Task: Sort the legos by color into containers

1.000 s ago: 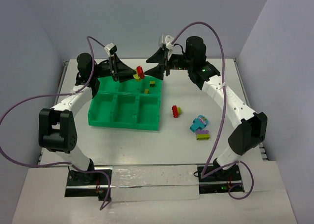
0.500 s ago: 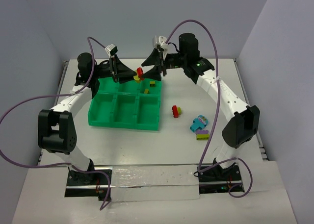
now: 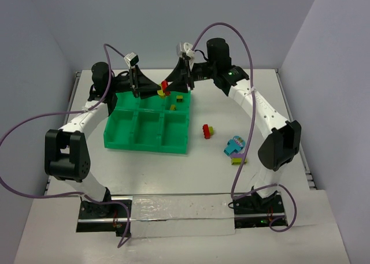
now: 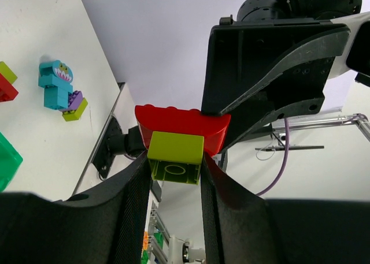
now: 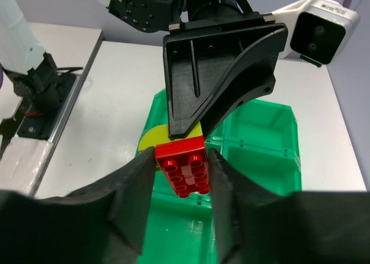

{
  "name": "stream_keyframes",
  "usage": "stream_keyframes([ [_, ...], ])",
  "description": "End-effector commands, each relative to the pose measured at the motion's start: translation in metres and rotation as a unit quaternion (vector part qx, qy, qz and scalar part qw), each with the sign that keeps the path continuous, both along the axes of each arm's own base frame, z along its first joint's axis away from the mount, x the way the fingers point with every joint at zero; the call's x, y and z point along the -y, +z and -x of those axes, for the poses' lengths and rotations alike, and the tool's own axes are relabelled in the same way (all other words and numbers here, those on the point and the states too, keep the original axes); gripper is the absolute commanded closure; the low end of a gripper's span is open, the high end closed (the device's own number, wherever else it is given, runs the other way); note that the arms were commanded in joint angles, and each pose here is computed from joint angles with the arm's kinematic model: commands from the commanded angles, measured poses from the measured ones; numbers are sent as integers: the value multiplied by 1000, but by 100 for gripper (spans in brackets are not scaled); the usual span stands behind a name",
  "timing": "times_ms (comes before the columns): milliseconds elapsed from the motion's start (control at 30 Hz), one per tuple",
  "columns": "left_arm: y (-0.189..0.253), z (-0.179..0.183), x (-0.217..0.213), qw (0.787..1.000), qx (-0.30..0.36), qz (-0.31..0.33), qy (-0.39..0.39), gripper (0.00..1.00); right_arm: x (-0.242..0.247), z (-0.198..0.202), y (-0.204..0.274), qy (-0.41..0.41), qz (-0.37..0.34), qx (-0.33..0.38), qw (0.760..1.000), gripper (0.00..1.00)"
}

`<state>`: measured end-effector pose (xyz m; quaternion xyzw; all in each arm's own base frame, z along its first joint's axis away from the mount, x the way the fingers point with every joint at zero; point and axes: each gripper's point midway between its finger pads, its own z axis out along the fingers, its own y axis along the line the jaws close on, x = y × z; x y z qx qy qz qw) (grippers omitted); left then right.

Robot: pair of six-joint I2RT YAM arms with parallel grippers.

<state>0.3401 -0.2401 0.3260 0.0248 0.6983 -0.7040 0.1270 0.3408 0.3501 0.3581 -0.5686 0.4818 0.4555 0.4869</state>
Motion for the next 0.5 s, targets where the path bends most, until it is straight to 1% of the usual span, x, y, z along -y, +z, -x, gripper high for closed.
stream_keyframes([
  [0,35,12,0,998,66,7,-9,100,-5,8,16,24,-14,13,1000,60],
  [67,35,12,1,998,67,7,-11,100,-5,9,17,26,-16,12,999,59],
  [300,37,14,2,997,76,6,-21,100,-10,6,12,33,-14,2,999,46],
  [467,36,14,3,997,75,5,-25,100,-14,3,7,34,-9,-3,999,47],
])
